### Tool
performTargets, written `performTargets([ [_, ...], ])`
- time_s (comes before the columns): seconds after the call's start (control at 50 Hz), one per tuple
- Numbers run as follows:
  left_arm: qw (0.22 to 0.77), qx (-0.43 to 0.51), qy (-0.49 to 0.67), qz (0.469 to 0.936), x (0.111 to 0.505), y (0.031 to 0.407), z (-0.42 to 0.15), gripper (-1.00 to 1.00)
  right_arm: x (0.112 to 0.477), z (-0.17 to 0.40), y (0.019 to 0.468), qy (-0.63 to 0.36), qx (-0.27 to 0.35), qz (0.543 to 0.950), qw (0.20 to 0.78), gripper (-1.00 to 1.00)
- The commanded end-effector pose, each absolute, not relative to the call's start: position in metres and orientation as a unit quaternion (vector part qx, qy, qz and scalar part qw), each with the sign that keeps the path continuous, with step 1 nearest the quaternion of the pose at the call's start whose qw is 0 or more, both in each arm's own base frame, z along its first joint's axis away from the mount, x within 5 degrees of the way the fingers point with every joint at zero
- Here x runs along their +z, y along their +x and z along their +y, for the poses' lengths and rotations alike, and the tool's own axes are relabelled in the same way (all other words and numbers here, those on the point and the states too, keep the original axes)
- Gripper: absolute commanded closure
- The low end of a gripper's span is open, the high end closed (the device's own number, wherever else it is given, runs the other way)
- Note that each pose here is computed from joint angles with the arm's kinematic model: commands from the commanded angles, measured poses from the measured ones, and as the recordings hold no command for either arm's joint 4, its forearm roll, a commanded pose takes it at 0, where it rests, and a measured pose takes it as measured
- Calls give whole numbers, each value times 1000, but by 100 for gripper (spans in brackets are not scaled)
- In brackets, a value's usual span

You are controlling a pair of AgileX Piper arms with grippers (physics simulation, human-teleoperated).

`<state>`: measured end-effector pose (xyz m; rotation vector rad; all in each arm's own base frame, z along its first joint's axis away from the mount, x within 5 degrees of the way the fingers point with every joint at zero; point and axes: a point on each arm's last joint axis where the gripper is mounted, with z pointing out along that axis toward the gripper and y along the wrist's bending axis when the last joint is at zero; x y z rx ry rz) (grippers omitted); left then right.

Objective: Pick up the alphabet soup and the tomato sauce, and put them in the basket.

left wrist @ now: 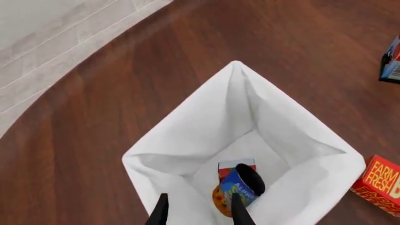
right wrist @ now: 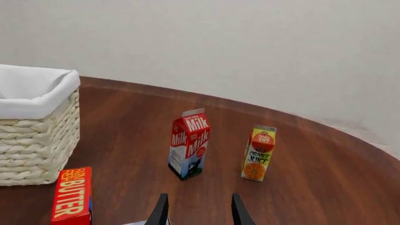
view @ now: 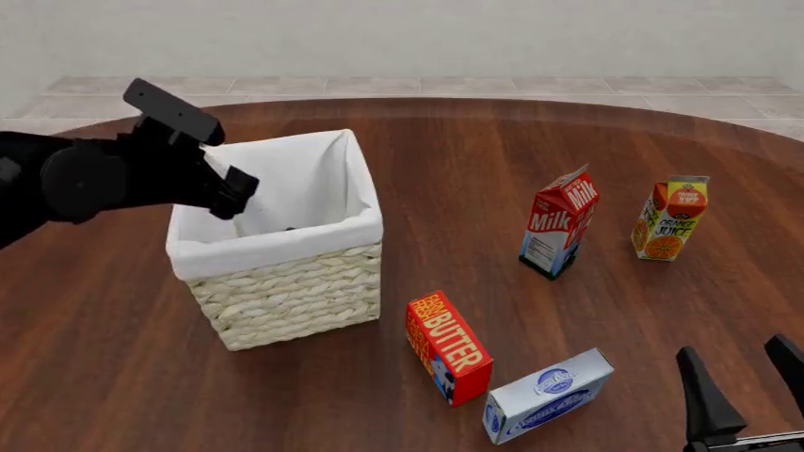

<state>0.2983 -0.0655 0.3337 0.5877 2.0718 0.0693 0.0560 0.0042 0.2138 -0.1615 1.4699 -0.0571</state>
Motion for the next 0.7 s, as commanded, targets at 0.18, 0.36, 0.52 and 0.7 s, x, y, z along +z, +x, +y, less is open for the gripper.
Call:
performTargets([
  [0.18,478,32,238,845,335,300,-63,-100,214,4,56,-74,-26,669,739,-100],
  [0.36,482,31,237,843,339,298,-63,-100,214,4,56,-75,-26,669,739,-100],
  [0.52,487,33,238,839,346,297,-63,-100,214,4,56,-75,-27,669,739,-100],
  [0.7,494,33,241,835,354,293,-64,-100,214,4,56,-76,-27,669,739,-100],
])
